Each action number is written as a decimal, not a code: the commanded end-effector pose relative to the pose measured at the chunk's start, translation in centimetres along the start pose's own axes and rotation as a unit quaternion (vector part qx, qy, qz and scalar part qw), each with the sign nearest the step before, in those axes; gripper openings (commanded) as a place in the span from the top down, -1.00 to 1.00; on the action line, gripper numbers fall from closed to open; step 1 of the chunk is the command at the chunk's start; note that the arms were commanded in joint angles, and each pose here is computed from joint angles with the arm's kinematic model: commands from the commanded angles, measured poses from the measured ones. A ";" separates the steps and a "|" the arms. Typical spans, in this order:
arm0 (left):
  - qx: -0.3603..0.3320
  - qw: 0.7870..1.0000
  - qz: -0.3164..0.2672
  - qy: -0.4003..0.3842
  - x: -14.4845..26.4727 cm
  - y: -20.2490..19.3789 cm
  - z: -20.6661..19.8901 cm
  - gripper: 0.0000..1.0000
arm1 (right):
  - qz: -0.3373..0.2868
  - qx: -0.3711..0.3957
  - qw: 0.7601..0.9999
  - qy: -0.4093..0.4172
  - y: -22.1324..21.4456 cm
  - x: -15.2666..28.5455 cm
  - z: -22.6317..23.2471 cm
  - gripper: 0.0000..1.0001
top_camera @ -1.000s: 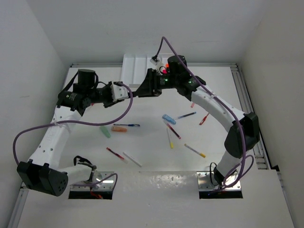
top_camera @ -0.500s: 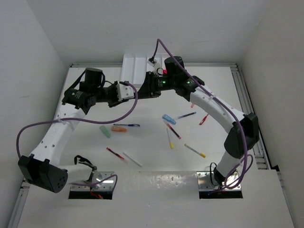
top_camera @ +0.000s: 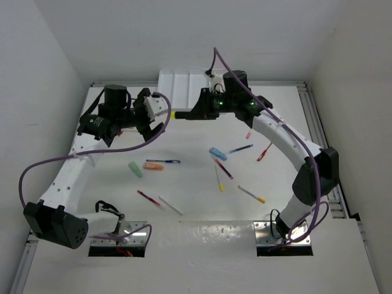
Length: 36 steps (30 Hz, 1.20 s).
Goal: Sort the stationery into containers
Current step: Pass the stationery from the left arm to the right, then place the stationery into the container
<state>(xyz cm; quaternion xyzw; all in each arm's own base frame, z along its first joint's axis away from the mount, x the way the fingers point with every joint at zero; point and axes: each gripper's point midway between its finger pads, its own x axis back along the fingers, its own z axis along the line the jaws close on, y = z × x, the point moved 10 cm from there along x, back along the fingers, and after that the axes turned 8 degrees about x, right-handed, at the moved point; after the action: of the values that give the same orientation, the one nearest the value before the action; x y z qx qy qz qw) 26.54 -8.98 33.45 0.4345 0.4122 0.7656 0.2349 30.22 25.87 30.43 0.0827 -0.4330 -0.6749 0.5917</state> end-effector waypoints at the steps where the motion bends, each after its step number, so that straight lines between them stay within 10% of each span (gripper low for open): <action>1: 0.084 0.990 -0.030 0.105 2.0 0.9 1.7 -1.00 | -0.109 0.063 0.989 -0.078 3.2 3.5 -1.9 1.00; 12: 0.225 0.952 0.007 0.206 2.8 -2.7 5.5 -1.00 | -0.286 0.188 0.860 -0.379 9.7 3.3 -14.1 1.00; 25: 0.313 0.926 0.044 0.206 1.0 -7.1 5.9 -1.00 | -0.330 0.231 0.791 -0.461 11.1 -5.9 -26.5 1.00; 31: 0.363 0.909 0.066 0.193 0.7 -9.3 6.3 -1.00 | -0.325 0.222 0.791 -0.468 10.2 -8.6 -29.8 0.97; 36: 0.369 0.902 0.064 0.213 0.9 -10.1 6.3 -1.00 | -0.317 0.206 0.815 -0.439 9.2 -10.2 -31.9 0.59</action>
<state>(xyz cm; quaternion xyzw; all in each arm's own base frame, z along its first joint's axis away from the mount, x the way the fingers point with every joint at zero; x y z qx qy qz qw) 31.77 -0.22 26.72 0.3600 0.6629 0.6499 -0.0926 58.30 19.42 11.02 -0.0167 -0.7485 -0.6567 0.0908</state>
